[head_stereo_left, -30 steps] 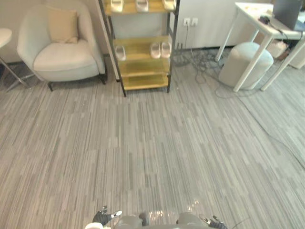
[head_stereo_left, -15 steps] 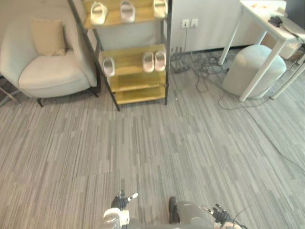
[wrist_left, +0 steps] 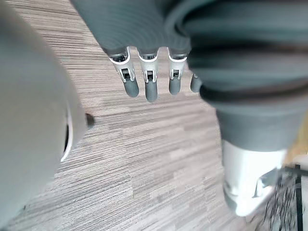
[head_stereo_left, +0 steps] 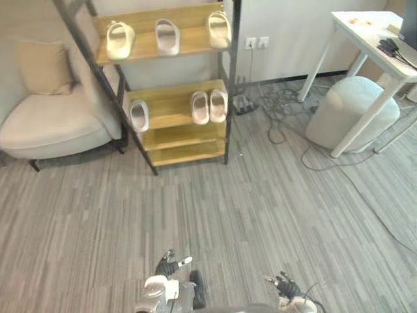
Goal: Organize the slippers on the shoe rack
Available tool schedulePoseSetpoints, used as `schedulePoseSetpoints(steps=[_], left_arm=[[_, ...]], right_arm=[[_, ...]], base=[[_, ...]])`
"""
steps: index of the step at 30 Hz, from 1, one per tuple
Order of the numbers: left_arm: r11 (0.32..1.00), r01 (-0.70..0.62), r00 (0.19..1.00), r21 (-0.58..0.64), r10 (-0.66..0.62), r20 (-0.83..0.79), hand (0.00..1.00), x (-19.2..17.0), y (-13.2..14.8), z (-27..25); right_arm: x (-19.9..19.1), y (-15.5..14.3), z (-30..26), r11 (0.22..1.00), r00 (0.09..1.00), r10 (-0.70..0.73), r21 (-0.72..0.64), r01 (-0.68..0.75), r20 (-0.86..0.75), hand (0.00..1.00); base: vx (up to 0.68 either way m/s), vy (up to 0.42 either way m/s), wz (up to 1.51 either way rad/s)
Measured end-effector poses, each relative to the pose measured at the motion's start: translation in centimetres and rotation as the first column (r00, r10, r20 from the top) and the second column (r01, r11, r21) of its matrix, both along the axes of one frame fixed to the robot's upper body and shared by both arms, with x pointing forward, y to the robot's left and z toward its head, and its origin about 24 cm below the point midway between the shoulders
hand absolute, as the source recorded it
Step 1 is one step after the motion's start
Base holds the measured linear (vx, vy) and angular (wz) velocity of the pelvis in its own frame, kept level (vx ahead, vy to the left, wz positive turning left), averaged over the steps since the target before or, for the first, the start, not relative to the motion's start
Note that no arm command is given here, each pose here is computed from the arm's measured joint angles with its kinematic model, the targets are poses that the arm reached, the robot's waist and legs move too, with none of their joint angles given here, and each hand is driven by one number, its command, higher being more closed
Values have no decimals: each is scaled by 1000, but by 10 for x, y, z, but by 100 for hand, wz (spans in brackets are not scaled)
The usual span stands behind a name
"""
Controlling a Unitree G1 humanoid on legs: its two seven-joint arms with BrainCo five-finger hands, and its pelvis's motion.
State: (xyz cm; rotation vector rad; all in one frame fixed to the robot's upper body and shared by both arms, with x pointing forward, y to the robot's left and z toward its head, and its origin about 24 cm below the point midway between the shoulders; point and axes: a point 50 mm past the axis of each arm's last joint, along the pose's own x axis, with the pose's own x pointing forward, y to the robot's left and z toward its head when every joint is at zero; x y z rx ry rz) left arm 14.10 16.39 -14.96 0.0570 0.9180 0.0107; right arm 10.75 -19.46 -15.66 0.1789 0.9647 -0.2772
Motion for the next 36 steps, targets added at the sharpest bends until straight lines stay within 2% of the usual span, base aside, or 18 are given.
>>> schedulePoseSetpoints(steps=[11, 16, 20, 25, 28, 30, 36], left_arm=[[1000, 5, 998, 22, -4, -58, 0, -13, 7, -5], [986, -151, 988, -77, 151, -9, 0, -6, -8, -2], [983, -155, 987, -96, 158, 23, 0, -3, -13, 2], [989, -98, 994, -115, 103, 39, 0, 4, -22, 4], [994, -18, 999, -104, 22, 38, 0, 4, -29, 3], [998, 8, 1000, -63, -6, 28, 0, 6, -18, 3], [998, 63, 998, -7, -63, -21, 0, -3, -4, -2]], right_arm=[[11, -5, 4, 1000, 999, 7, -5, -7, 40, 0], [12, -12, 8, 999, 998, 18, -32, -16, 60, 0], [5, -8, 5, 1000, 999, 15, -22, -14, 40, 0], [5, -5, 4, 1000, 999, -20, 0, 20, 37, 0], [-1, -9, 1, 999, 999, -35, -5, 35, -1, 0], [-1, 5, -2, 999, 999, -33, 33, 33, -11, 0], [1, 6, -1, 999, 1000, -29, 37, 28, 1, 0]], base=[[422, -83, 32], [388, -236, 31], [255, -73, -1], [305, 106, -4], [297, 240, -15], [329, 274, -18], [329, 237, -9]])
